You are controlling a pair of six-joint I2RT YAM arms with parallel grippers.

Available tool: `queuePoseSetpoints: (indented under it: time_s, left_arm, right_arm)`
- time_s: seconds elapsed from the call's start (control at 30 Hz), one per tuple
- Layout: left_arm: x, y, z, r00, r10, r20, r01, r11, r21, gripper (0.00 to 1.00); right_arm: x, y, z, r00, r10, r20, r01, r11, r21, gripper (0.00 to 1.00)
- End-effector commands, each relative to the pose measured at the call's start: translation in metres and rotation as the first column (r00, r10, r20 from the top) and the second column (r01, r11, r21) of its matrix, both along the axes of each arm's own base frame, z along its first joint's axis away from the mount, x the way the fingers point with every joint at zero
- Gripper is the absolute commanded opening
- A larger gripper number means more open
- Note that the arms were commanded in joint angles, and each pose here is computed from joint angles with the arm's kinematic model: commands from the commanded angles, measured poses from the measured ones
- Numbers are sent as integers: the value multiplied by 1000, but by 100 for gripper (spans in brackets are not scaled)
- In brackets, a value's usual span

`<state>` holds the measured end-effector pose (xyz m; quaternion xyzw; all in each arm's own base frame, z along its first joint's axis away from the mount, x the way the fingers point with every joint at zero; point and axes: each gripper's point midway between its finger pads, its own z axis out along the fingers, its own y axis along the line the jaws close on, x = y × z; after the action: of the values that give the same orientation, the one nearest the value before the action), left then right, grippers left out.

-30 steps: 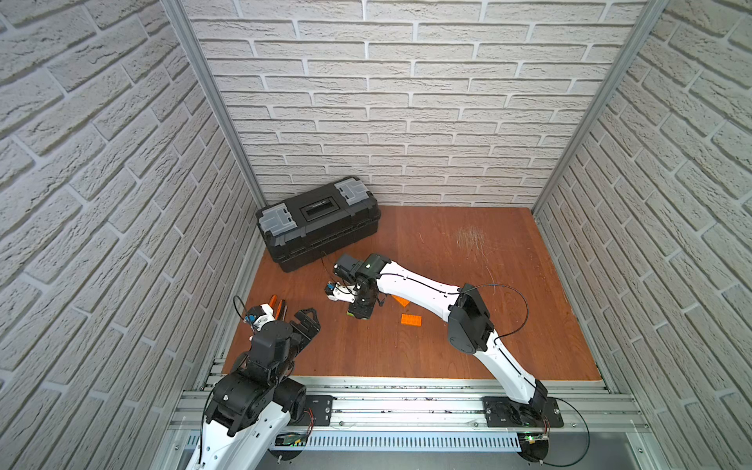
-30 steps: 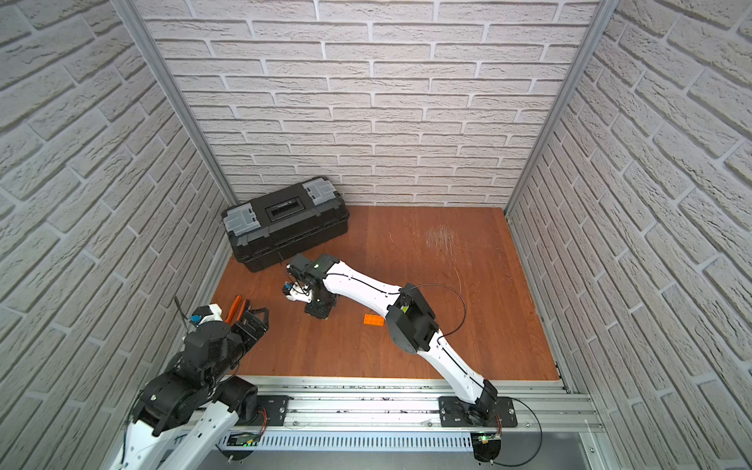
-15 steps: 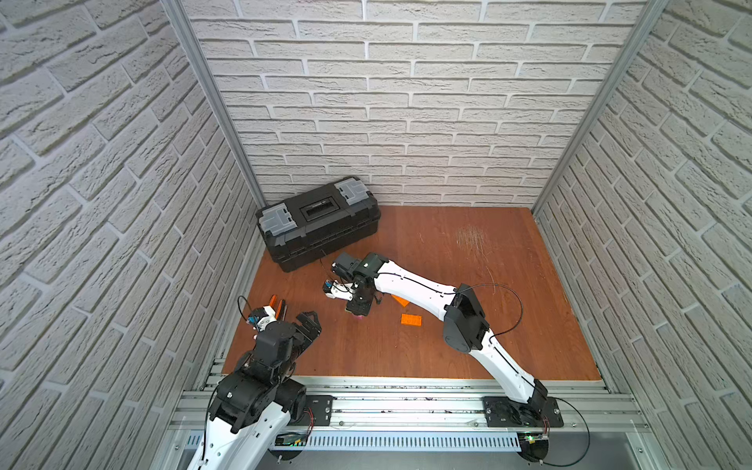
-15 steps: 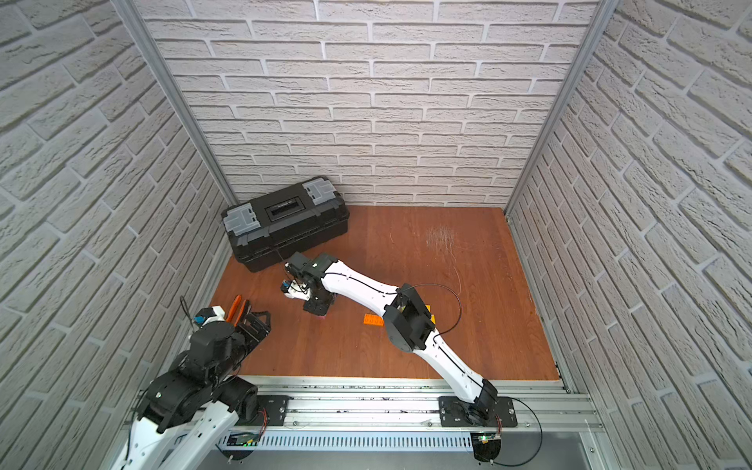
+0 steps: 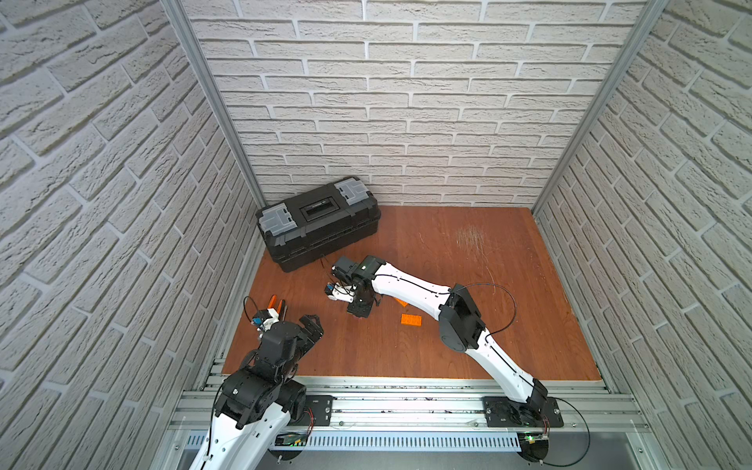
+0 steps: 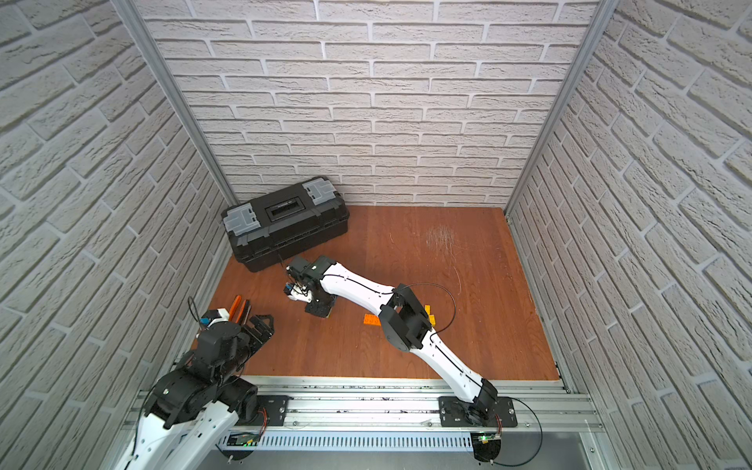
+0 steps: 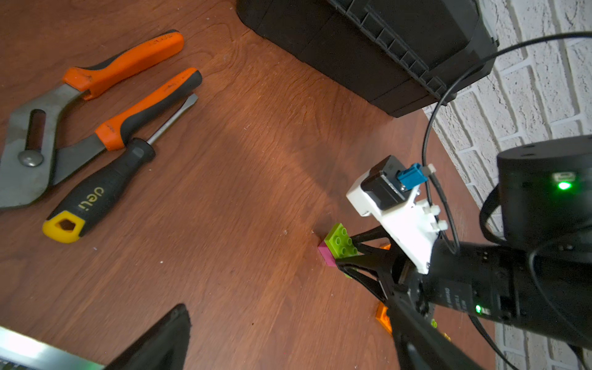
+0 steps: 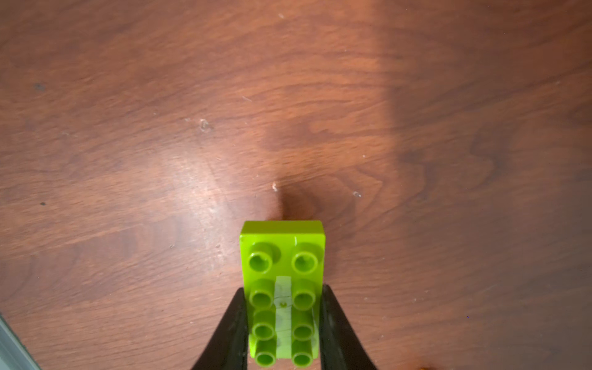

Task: Assemble a carrot with lego
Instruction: Assemble the lego brick with the lego brick.

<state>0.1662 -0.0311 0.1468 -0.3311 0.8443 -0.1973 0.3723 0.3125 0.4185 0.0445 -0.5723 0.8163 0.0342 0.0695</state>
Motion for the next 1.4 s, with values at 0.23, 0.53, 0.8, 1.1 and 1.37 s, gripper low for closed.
queuePoseSetpoints:
  time_s: [0.23, 0.53, 0.8, 1.1, 1.37]
  left_arm:
    - [4, -2, -4, 1000, -3, 1, 3, 1000, -4, 98]
    - [3, -3, -8, 1000, -7, -10, 7, 1000, -3, 98]
    - [4, -6, -13, 1000, -14, -16, 14, 1000, -12, 98]
    - [3, -5, -15, 1000, -17, -22, 16, 1000, -7, 98]
    - [2, -5, -16, 1000, -15, -24, 15, 1000, -7, 98]
  right_arm:
    - [7, 0, 1, 996, -81, -29, 82, 996, 24, 2]
    - [7, 2, -4, 986, -152, -73, 153, 988, 15, 2]
    - [0, -8, -22, 976, -192, -103, 187, 981, -56, 2]
    - [1, -9, -12, 984, -153, -88, 151, 988, -35, 2]
    - [-4, -21, -32, 989, -104, -105, 93, 990, -104, 2]
